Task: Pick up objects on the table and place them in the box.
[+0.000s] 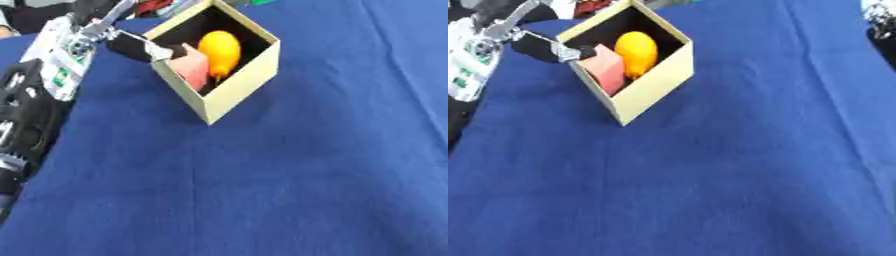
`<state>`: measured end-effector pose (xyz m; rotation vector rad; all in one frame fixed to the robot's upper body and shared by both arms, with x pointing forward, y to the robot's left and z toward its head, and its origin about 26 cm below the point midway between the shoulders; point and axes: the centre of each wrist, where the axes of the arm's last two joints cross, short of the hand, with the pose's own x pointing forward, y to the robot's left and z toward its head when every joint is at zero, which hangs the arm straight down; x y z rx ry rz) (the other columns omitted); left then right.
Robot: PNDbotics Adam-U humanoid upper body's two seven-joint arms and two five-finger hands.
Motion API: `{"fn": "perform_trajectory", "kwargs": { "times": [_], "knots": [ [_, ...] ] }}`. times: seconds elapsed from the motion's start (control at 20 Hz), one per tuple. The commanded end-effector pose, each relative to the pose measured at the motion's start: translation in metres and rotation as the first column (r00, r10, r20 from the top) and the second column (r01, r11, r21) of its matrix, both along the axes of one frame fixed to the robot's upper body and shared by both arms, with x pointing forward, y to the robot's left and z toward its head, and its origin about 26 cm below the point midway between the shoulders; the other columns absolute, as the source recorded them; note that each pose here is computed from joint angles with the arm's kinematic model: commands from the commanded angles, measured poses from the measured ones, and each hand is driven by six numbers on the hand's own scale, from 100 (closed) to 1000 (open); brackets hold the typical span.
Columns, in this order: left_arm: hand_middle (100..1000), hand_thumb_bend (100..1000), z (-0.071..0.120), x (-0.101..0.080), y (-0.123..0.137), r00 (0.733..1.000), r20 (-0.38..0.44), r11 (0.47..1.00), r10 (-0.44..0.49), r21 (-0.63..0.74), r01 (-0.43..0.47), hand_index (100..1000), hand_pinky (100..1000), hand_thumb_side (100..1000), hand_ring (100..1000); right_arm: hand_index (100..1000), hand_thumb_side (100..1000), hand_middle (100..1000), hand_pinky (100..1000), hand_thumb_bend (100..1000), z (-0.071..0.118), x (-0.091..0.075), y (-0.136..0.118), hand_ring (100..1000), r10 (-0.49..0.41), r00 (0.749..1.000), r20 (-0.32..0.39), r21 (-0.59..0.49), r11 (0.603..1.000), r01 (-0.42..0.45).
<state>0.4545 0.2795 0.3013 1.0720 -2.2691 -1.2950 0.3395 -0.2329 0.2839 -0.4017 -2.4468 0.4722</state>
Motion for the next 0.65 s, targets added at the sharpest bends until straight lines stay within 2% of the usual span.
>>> {"fn": "perform_trajectory", "kwargs": {
  "times": [0.05, 0.15, 0.3, 0.45, 0.65],
  "knots": [
    [779, 476, 0.029, -0.017, 0.011, 0.994, 0.105, 0.987, -0.02, -0.155, 0.037, 792, 690, 503, 700, 899, 661, 625, 899, 100, 0.007, -0.005, -0.003, 1000, -0.013, 0.999, 0.031, -0.005, 1.0, 0.013],
    [775, 385, 0.037, -0.032, 0.015, 0.985, 0.166, 0.939, -0.046, -0.328, 0.099, 797, 699, 581, 701, 898, 659, 626, 898, 100, 0.006, -0.005, -0.005, 1000, -0.026, 0.999, 0.032, -0.003, 1.0, 0.026],
    [739, 273, 0.045, -0.059, 0.021, 0.969, 0.237, 0.828, -0.069, -0.528, 0.188, 786, 696, 702, 667, 897, 657, 628, 897, 100, 0.005, -0.005, -0.008, 1000, -0.048, 0.998, 0.034, 0.002, 0.999, 0.048],
    [715, 268, 0.042, -0.086, 0.026, 0.956, 0.282, 0.729, -0.075, -0.639, 0.246, 782, 690, 734, 654, 896, 656, 628, 897, 100, 0.004, -0.005, -0.011, 999, -0.07, 0.997, 0.032, 0.009, 0.998, 0.07],
    [699, 250, 0.028, -0.119, 0.02, 0.952, 0.288, 0.62, -0.102, -0.73, 0.288, 777, 679, 787, 646, 895, 654, 628, 896, 100, 0.001, -0.005, -0.016, 998, -0.095, 0.995, 0.029, 0.023, 0.995, 0.095]
  ]
}}
